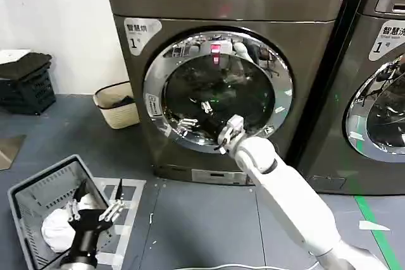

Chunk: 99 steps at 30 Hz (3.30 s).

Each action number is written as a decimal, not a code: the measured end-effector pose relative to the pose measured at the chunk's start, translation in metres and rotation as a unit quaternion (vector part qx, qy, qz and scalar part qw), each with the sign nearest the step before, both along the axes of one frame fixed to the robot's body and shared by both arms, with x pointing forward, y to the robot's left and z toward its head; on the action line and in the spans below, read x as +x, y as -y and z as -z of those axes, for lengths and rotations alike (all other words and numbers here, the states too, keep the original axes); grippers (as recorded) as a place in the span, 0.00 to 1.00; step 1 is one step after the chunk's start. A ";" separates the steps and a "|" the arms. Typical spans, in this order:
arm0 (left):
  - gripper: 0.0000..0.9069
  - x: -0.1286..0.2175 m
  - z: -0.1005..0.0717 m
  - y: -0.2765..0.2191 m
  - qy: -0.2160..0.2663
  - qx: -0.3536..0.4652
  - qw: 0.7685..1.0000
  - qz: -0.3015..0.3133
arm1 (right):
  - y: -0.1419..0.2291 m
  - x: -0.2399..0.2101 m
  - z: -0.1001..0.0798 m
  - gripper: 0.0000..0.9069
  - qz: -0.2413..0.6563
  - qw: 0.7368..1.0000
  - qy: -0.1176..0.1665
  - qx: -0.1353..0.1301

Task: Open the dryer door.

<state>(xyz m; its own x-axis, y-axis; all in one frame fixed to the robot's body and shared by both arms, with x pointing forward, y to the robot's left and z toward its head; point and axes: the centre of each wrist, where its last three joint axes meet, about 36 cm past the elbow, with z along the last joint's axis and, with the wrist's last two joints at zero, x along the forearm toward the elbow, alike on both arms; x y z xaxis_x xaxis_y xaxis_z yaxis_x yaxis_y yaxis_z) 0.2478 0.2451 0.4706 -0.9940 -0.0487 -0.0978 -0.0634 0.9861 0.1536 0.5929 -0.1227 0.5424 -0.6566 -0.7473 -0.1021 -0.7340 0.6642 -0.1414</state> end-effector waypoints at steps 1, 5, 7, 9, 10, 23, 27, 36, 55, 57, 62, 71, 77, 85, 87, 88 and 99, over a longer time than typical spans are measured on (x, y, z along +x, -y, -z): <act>1.00 0.000 0.000 0.000 0.000 0.000 1.000 0.000 | -0.002 0.001 0.000 1.00 -0.001 1.000 -0.001 -0.001; 1.00 0.000 0.000 0.000 0.000 0.000 1.000 0.001 | -0.007 0.007 0.002 1.00 -0.006 1.000 -0.005 -0.007; 1.00 0.000 0.000 0.000 0.000 0.000 1.000 0.001 | -0.010 0.010 0.002 1.00 -0.007 1.000 -0.005 -0.009; 1.00 0.000 0.000 0.000 0.000 0.000 1.000 0.001 | -0.012 0.012 0.002 1.00 -0.009 1.000 -0.006 -0.010; 1.00 0.000 0.000 0.000 0.000 0.000 1.000 0.002 | -0.013 0.014 0.002 1.00 -0.011 1.000 -0.006 -0.011; 1.00 -0.001 -0.001 0.000 -0.002 0.000 1.000 0.002 | -0.027 0.030 0.003 1.00 -0.012 1.000 -0.006 -0.021; 1.00 -0.001 0.000 0.000 -0.002 -0.001 1.000 0.002 | -0.031 0.034 0.004 1.00 -0.012 1.000 -0.008 -0.022; 1.00 -0.003 0.001 0.001 -0.003 -0.001 1.000 0.003 | -0.040 0.043 0.004 1.00 -0.012 0.999 -0.009 -0.030; 1.00 -0.010 0.002 0.000 -0.005 -0.002 1.000 0.001 | -0.054 0.063 0.000 1.00 -0.037 0.998 -0.008 -0.042; 1.00 -0.010 0.002 0.000 -0.005 -0.002 1.000 0.001 | -0.054 0.063 0.000 1.00 -0.051 0.998 -0.011 -0.042; 1.00 -0.009 0.003 -0.001 -0.004 -0.002 1.000 0.001 | -0.051 0.060 0.003 1.00 -0.091 0.995 -0.022 -0.039; 1.00 -0.005 0.006 -0.005 -0.006 -0.003 1.000 -0.001 | -0.041 0.057 0.007 1.00 -0.155 0.987 -0.021 -0.026; 1.00 -0.002 0.006 -0.009 -0.005 -0.004 1.000 -0.002 | -0.032 0.056 0.011 1.00 -0.191 0.981 -0.015 -0.017; 1.00 0.009 0.009 -0.026 -0.004 -0.025 0.999 0.029 | -0.016 0.048 0.015 1.00 -0.244 0.969 -0.029 -0.011; 1.00 0.014 0.010 -0.034 -0.001 -0.030 0.999 0.041 | -0.011 0.047 0.015 1.00 -0.255 0.966 -0.030 -0.015; 1.00 0.015 0.009 -0.036 0.001 -0.033 0.998 0.045 | -0.008 0.046 0.014 1.00 -0.260 0.965 -0.030 -0.016; 1.00 0.039 0.004 -0.069 0.015 -0.021 0.997 0.070 | 0.018 0.036 0.012 1.00 -0.302 0.952 -0.036 -0.029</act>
<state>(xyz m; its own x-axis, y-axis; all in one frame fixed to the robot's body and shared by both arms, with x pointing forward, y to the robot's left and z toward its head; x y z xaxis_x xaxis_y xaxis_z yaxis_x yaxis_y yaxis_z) 0.2872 0.3137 0.4668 -0.9880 0.0858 -0.1284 0.0716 0.9912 0.1115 0.6291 -0.1411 0.5306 -0.1086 -0.9939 -0.0208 -0.9890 0.1101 -0.0990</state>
